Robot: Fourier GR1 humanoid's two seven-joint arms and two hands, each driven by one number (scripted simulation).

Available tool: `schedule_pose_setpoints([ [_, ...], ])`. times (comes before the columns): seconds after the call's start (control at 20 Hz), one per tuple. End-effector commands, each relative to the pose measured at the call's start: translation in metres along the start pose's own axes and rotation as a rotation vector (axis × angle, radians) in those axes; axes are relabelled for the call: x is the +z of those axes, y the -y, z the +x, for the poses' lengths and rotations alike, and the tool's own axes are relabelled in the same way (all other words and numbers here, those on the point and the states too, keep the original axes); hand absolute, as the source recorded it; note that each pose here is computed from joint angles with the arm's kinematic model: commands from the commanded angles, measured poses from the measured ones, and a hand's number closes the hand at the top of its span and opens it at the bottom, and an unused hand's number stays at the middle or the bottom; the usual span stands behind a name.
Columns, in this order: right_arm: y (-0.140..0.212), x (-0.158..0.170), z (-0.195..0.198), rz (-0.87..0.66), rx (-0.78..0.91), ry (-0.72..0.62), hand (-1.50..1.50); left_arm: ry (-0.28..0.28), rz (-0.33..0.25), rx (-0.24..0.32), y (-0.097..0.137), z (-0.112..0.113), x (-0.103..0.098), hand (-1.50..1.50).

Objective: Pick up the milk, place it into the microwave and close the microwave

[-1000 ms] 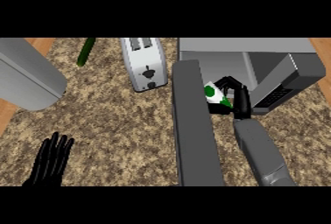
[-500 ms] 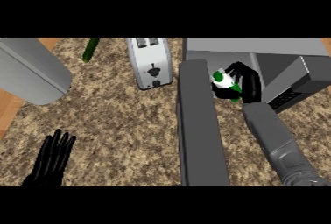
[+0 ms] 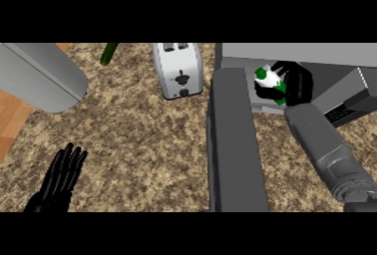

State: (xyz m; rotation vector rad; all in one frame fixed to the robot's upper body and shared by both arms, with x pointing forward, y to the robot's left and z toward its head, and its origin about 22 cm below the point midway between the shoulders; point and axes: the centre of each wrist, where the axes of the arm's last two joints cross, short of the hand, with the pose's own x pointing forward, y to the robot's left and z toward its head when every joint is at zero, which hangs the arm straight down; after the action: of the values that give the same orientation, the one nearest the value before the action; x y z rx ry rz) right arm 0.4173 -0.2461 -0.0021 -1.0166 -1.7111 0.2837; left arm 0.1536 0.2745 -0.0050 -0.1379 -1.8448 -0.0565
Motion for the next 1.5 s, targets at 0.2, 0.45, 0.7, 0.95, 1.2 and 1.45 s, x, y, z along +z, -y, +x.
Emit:
schedule_pose_setpoints([
  [0.2, 0.016, -0.015, -0.005, -0.046, 0.155, 0.029, -1.50, 0.017, -0.034, -0.039, 0.010, -0.001, -0.014, -1.50],
  [0.45, 0.010, -0.007, -0.007, 0.029, 0.154, 0.013, -1.50, 0.017, -0.039, -0.050, 0.012, -0.003, -0.005, -1.50],
  [0.7, 0.006, -0.005, -0.004, 0.096, 0.045, 0.055, -1.50, 0.009, -0.053, -0.049, 0.010, -0.004, -0.011, -1.50],
  [0.95, 0.002, -0.003, 0.000, 0.136, -0.078, 0.067, -1.50, 0.002, -0.083, 0.008, 0.024, -0.007, -0.011, -1.50],
  [1.2, -0.006, 0.016, -0.011, 0.146, -0.173, 0.062, -1.50, 0.024, -0.074, -0.011, 0.016, -0.006, -0.018, -1.50],
  [1.45, -0.019, 0.032, -0.010, 0.134, -0.277, 0.012, -1.50, 0.025, -0.104, -0.009, 0.031, -0.002, -0.026, -1.50],
])
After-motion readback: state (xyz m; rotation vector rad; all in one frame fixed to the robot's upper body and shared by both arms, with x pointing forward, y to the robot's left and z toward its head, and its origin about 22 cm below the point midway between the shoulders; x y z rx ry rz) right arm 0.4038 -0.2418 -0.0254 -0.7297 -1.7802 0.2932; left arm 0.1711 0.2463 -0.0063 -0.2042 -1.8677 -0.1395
